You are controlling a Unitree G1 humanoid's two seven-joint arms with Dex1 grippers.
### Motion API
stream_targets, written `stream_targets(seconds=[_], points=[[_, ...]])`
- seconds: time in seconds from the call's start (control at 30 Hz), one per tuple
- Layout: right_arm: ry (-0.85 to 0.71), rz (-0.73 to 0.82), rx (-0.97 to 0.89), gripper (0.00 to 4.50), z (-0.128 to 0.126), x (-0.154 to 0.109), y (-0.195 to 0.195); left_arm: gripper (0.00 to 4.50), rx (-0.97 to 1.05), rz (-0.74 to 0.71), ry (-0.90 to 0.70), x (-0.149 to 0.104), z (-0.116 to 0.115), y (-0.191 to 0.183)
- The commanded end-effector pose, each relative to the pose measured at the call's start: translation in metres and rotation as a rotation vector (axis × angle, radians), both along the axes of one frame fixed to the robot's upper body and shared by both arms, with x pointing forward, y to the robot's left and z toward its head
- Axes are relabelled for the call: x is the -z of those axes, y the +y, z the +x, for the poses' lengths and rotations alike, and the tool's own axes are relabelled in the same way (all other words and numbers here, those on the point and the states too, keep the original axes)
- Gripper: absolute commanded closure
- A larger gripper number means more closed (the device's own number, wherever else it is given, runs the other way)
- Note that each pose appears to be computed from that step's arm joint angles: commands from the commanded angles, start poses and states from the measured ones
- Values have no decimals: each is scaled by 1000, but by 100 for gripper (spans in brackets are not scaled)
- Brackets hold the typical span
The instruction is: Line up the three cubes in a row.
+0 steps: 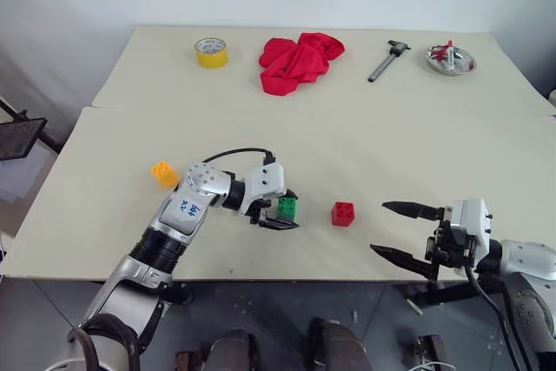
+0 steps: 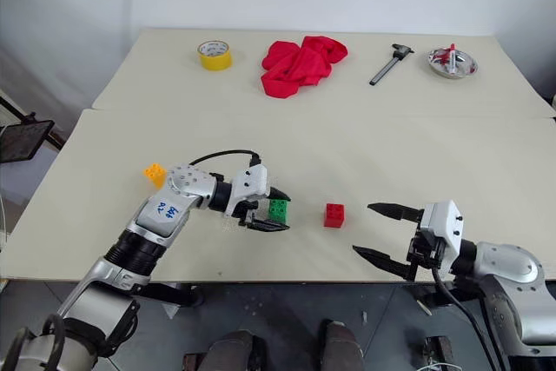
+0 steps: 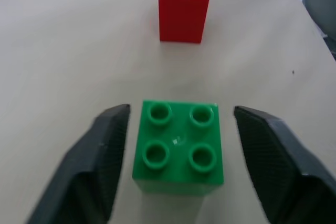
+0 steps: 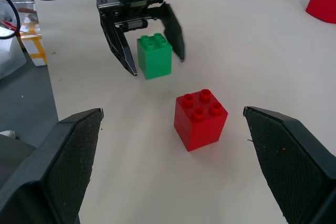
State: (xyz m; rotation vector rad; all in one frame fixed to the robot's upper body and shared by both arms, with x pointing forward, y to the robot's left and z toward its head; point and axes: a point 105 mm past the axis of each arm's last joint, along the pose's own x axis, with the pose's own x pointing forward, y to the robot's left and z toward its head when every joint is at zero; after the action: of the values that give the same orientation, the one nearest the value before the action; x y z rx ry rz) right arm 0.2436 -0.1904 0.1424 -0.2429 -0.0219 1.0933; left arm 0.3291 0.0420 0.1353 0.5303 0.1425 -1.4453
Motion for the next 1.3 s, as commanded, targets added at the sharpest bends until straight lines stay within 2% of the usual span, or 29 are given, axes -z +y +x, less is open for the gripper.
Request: stream_targets(seconds=[0.03,0.2,0.23,0.3,0.47,0.6,0.67,0.77,0.87,1.0,1.03,1.13,1.23,1.3], points=[[-41,53,-66,0,-2,-15,16,24,-3,-165,-89,-46,-1,18],[-33,92,-151,0,-3,-23,37,24,-109,-307,-173,-68,-8,76],[-32,110,-165,0,-2,-26,43,11,-184,-371,-220,-74,-9,99],[-41,144,-188,0,-1,-32,56,11,-388,-394,-296,-70,-13,152],[-110,166,-214,0,2,-40,75,11,-851,-438,-354,-52,-40,243],[-158,187,-229,0,3,-47,87,11,-1211,-498,-270,-16,-86,304],[-155,195,-243,0,2,-48,90,11,-1312,-498,-220,3,-107,319],[-160,187,-246,0,1,-47,89,11,-1347,-492,-152,19,-121,322],[-148,165,-243,0,3,-43,84,11,-1265,-456,-132,21,-110,308],[-105,108,-250,0,2,-32,74,11,-1095,-422,-164,3,-60,281],[-90,103,-255,0,1,-30,73,11,-1050,-375,-166,3,-48,275],[-82,108,-261,0,0,-31,73,11,-939,-290,-140,10,-30,260],[-81,114,-270,0,-4,-31,77,11,-890,-325,-124,8,-3,247],[-79,122,-268,0,-6,-31,78,11,-864,-298,-144,7,11,239]])
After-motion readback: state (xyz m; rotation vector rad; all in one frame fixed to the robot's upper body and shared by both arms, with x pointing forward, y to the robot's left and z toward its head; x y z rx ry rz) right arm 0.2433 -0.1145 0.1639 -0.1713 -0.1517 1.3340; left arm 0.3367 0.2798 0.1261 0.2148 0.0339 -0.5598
